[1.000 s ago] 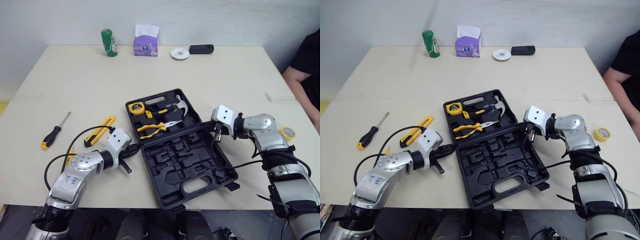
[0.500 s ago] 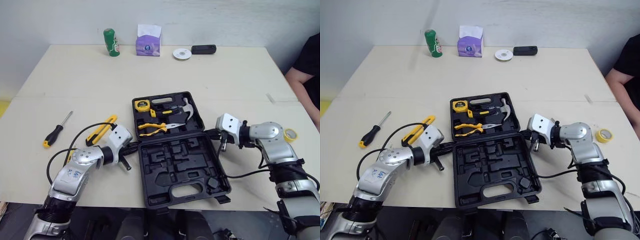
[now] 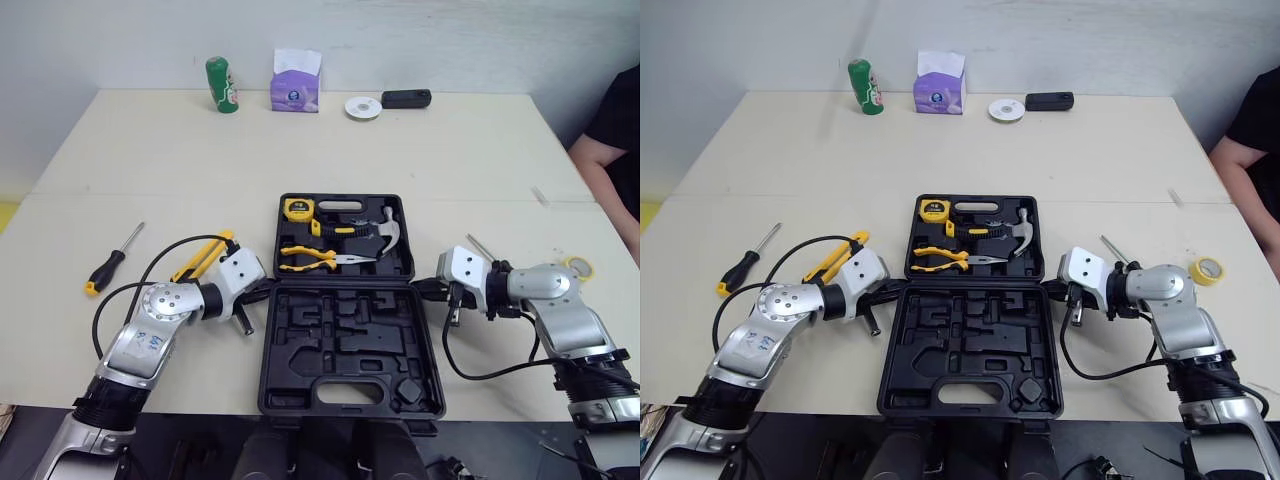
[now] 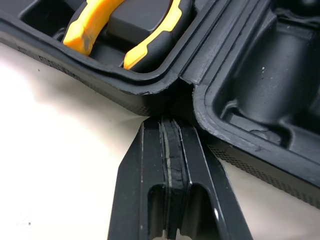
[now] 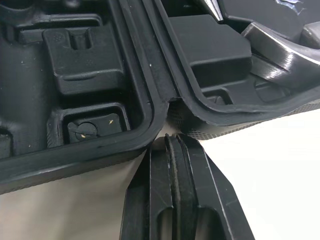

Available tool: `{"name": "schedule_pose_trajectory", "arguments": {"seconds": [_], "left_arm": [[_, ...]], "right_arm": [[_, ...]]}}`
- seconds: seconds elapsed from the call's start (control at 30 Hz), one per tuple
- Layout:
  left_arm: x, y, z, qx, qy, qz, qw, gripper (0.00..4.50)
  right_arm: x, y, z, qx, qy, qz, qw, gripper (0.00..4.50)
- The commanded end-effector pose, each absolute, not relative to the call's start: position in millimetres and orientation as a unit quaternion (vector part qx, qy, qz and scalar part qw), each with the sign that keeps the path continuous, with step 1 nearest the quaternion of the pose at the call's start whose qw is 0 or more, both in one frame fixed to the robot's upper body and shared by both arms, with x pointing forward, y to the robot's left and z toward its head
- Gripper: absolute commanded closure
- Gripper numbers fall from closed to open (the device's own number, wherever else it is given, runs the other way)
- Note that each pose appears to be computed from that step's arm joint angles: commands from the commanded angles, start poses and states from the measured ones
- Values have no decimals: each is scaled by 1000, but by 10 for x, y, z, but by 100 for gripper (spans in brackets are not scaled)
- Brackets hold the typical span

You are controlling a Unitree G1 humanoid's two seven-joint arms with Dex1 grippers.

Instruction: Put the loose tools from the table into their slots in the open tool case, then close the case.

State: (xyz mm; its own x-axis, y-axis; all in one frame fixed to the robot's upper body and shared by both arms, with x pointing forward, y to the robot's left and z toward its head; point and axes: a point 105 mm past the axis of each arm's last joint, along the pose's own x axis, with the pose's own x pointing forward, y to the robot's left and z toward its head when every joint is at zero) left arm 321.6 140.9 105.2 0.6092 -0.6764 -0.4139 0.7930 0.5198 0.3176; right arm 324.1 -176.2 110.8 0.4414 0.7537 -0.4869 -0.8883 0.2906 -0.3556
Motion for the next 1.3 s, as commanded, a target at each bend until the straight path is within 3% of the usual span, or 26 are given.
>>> {"name": "schedule_pose_trajectory", "arguments": {"seconds": [0.03,0.53,0.77,0.93,1.1,1.13,1.23,1.3], "left_arm": [[3154,1397,939,251,142,-434,853,447],[2992,1527,871,265,160,-405,860,447],[2901,1728,1146,256,119,-384,879,447],[2539,2061,1372,255,96,-379,885,447],[2361,2724,1651,255,42,-277,925,447],[2303,2904,1700,254,35,-251,933,385],[2154,3346,1819,237,19,-175,955,276],[2023,3683,1876,235,23,-114,965,170]], "right_arm": [[3151,-1596,1093,-289,102,543,781,450],[3158,-1639,1066,-287,103,533,789,450],[3214,-1909,1128,-273,110,508,809,450],[3168,-2229,1442,-276,52,479,831,450],[3030,-2655,1650,-261,32,435,861,450],[3013,-2766,1693,-269,27,417,868,385],[2976,-3064,1762,-281,20,364,888,269],[2952,-3320,1795,-283,20,319,904,152]]}}
